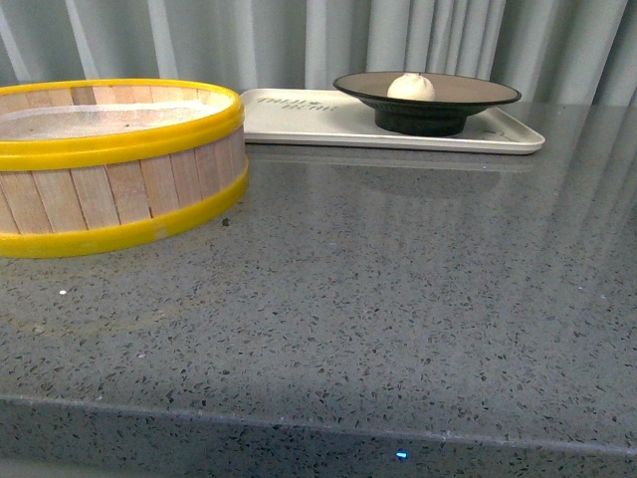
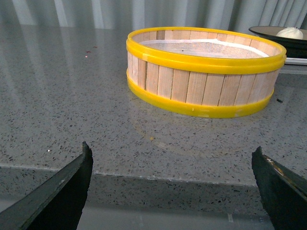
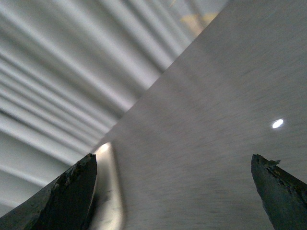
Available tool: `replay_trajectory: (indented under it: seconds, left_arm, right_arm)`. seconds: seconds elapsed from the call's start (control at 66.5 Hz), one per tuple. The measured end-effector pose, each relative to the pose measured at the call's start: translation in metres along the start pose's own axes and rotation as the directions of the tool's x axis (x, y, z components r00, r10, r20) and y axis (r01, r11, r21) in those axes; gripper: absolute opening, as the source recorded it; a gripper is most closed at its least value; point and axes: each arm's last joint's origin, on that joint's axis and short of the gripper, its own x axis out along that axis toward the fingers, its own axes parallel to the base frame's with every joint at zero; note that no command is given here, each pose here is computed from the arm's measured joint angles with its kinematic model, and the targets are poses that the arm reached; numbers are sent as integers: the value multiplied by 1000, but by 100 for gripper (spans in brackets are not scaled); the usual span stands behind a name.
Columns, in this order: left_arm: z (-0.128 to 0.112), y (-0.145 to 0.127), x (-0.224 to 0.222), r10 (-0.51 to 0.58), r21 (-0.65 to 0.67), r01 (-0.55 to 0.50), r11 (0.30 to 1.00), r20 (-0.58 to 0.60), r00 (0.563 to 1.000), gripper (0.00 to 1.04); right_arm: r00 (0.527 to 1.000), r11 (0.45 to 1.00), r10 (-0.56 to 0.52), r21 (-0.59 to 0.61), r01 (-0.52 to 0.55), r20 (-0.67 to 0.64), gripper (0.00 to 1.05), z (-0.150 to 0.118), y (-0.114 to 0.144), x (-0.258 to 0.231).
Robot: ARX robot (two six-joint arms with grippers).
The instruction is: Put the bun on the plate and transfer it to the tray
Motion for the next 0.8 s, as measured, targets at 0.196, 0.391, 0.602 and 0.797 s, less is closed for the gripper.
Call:
replay_trajectory:
  seconds: [0.196,0.391,0.602,0.797]
  left_arm:
    - [0,0,0,0,0,0,1000,0,1000,98]
    - [0,0,0,0,0,0,1000,0,1000,98]
    - [0,0,0,0,0,0,1000,0,1000,98]
    - [0,0,0,0,0,0,1000,0,1000,98]
  right_arm:
    - [965,776,254,-584,-240,-60,66,-23,-49,-121]
    - [969,694,227,-680,-235,-103,28,-71,-69,-147]
    - [965,675,242,-697,-240,-99,2,-89,-70,-161]
    - [966,675,238,-698,-238,-100,2,-101,-74,-170]
